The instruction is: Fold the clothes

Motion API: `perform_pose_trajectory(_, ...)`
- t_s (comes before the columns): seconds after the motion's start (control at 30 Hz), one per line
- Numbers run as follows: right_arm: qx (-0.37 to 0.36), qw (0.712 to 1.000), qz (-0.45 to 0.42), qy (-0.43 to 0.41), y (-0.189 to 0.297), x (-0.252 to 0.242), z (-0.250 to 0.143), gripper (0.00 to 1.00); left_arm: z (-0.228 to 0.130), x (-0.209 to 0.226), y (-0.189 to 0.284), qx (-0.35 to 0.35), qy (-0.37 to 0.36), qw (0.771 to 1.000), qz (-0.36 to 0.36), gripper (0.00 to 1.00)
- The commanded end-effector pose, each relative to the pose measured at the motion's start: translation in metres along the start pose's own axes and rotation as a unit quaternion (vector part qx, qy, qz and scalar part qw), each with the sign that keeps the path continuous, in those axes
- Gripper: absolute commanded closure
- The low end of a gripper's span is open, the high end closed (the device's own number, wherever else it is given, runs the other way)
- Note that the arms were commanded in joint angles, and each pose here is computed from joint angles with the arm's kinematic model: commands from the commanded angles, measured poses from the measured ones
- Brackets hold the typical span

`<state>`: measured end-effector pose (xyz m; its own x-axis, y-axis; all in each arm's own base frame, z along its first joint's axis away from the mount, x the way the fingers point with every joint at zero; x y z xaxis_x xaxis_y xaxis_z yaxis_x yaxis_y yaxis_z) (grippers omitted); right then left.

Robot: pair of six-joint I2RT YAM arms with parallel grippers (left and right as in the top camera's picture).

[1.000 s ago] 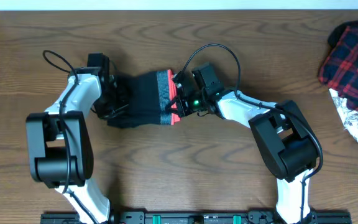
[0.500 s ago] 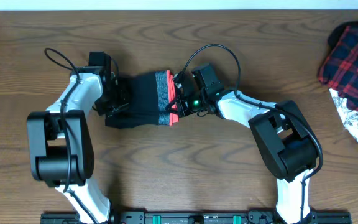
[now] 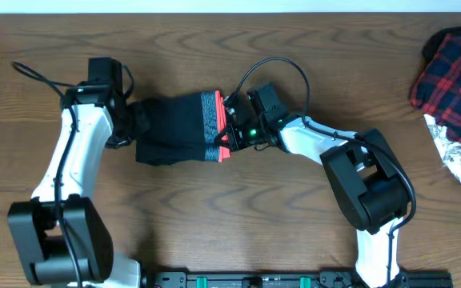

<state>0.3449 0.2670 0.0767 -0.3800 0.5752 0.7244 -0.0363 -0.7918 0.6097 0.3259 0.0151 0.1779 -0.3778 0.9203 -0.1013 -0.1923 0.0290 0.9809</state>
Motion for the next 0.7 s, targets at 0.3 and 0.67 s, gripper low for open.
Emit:
perform_pose_trajectory(0.3, 0.006, 1.000, -0.008, -0.013, -0.004, -0.006, -0.002, 0.96, -0.029, 0.013, -0.078, 0.112, 0.022, 0.993, 0.032, 0.94)
perform_pose_trajectory(0.67, 0.006, 1.000, -0.008, -0.014, -0.004, -0.006, -0.002, 0.96, -0.047, 0.021, -0.105, 0.158, 0.013, 0.986, 0.047, 0.94)
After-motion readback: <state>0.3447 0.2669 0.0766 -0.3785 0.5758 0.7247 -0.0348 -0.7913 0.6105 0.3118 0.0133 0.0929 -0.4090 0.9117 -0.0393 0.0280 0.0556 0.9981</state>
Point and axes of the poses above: each gripper's point midway between its finger pads, its own y axis back along the fingers, its own x axis along the line the jaws close on, z = x × y, the point moved 9 cm from there along y, back along the fingers, and after that the axes turned 4 degrees about -y, right-handed, at the moved point
